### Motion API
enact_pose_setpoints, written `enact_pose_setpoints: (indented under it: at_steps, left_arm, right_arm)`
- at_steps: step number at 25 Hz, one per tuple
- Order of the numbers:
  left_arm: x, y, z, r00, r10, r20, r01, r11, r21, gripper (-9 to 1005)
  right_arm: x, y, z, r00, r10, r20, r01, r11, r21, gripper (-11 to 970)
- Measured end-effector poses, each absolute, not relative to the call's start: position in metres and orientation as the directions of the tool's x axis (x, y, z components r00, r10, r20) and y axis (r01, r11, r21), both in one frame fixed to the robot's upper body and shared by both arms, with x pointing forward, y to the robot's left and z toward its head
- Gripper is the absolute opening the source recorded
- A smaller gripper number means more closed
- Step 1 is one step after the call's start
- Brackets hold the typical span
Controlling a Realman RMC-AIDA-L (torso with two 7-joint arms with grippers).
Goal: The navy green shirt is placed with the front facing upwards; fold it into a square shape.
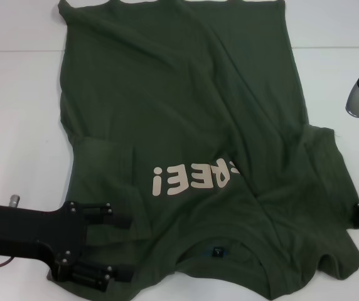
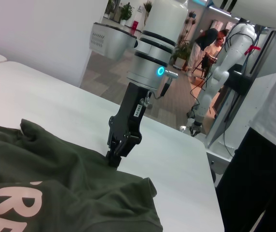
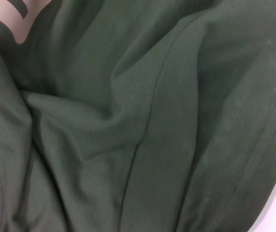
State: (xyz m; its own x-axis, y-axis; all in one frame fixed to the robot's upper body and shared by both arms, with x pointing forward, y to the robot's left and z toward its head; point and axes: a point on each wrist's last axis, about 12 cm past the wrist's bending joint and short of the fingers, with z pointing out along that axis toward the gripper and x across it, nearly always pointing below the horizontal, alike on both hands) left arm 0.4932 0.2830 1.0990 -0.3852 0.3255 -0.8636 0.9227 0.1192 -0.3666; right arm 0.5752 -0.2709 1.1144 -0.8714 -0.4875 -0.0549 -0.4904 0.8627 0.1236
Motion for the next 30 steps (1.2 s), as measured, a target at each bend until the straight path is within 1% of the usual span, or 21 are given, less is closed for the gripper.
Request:
enact_pose_setpoints:
  at_steps: [5,10,14,19,22,30]
  left_arm:
    - [0.494,0.281,1.1,-0.386,0.326,-0.863,0.922,0.118,-0.368,946]
    - [0.494,0.28,1.1,-0.384,0.325,-0.864,0.923,0.118,-0.366,945]
    - [0.495,0.28,1.1,-0.386,0.321,-0.865,0.922,0.124,-0.366,945]
    - [0.494,0.278,1.099,-0.394,0.316,-0.863,0.919,0.126,-0.373,944]
    - [0.494,0.278,1.099,-0.399,0.314,-0.862,0.917,0.129,-0.377,943]
    - [0.493,0.278,1.098,-0.424,0.302,-0.854,0.906,0.14,-0.4,942]
  right_arm:
    - [0.576,-0.27,1.115,-0.866,-0.497,-0.061,-0.5,0.858,0.119,111]
    - [0.578,-0.271,1.119,-0.861,-0.503,-0.076,-0.509,0.854,0.109,22]
    - [0.58,-0.277,1.136,-0.857,-0.496,-0.136,-0.509,0.858,0.077,22]
    - [0.581,-0.273,1.171,-0.815,-0.535,-0.222,-0.556,0.83,0.043,21]
    - [0.584,-0.264,1.189,-0.777,-0.578,-0.25,-0.597,0.802,0.0,21]
    - [0.592,-0.233,1.216,-0.675,-0.686,-0.27,-0.69,0.717,-0.098,22]
